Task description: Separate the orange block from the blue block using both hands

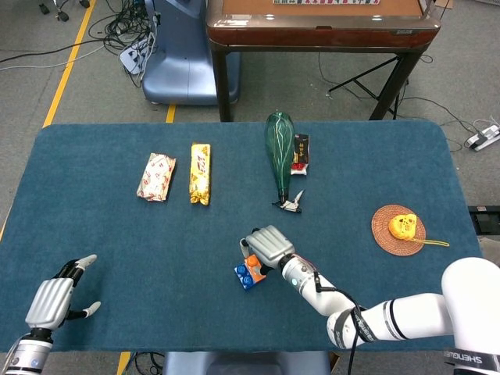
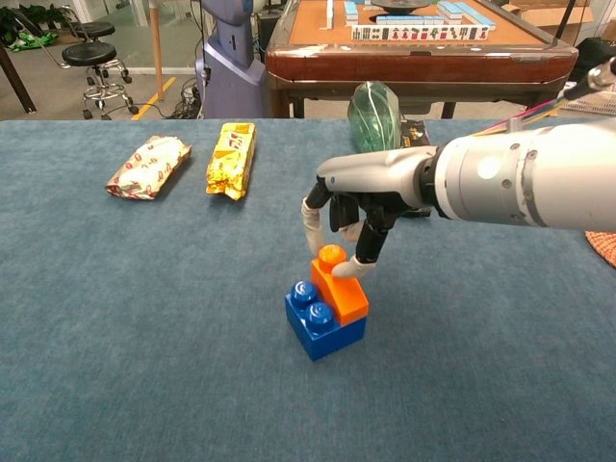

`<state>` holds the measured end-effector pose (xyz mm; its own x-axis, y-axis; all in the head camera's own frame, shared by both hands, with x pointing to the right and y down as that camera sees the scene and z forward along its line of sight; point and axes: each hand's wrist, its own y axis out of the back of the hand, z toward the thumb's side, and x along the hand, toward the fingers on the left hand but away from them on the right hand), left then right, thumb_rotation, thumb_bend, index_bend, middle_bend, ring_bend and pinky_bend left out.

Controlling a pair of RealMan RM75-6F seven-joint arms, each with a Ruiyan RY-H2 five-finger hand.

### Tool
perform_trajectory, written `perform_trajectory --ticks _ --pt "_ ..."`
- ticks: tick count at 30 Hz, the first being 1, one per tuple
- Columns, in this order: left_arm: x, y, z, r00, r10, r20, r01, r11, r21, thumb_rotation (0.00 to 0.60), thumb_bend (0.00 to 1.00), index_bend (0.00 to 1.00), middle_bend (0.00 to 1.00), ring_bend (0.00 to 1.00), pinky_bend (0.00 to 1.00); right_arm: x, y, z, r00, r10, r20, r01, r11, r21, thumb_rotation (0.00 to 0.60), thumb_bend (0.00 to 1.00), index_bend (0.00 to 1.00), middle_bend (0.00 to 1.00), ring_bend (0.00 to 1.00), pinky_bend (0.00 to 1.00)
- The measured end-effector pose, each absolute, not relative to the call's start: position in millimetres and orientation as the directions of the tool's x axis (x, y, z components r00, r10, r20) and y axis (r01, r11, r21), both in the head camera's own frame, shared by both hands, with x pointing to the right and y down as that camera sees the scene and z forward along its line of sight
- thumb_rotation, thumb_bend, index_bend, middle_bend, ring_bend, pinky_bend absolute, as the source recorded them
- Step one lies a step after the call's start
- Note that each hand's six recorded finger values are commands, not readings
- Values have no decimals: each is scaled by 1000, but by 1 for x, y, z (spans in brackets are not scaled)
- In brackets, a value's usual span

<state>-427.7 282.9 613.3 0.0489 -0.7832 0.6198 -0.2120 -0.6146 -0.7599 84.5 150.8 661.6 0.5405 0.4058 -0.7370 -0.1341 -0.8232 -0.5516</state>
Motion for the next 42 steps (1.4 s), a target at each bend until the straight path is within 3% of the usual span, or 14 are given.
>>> perform_trajectory --ticks 8,22,27,34,39,42 --pt "-428 282 614 48 -783 620 -215 -614 -759 600 201 155 192 141 354 84 150 658 547 418 -725 -114 -821 -559 600 315 651 1000 1000 1000" --pt "-405 264 614 97 -798 595 -241 -599 -764 600 201 161 192 143 354 102 127 632 540 502 -676 -2 -802 -598 600 320 658 1000 1000 1000" --pt "-384 249 613 135 -809 572 -264 -586 -766 600 201 166 195 188 413 106 114 620 540 537 -648 50 -789 -612 600 329 663 1000 1000 1000" --pt "-353 230 613 184 -819 544 -267 -574 -774 600 201 167 244 415 599 109 94 601 534 587 -608 120 -765 -633 600 339 673 1000 1000 1000" --pt "-326 213 612 209 -825 525 -284 -565 -775 600 171 176 452 610 832 108 81 590 526 620 -582 185 -752 -633 600 351 673 1000 1000 1000" --pt "-310 205 612 219 -821 527 -306 -571 -762 600 169 176 540 680 886 108 73 585 515 644 -565 230 -739 -633 600 357 673 1000 1000 1000"
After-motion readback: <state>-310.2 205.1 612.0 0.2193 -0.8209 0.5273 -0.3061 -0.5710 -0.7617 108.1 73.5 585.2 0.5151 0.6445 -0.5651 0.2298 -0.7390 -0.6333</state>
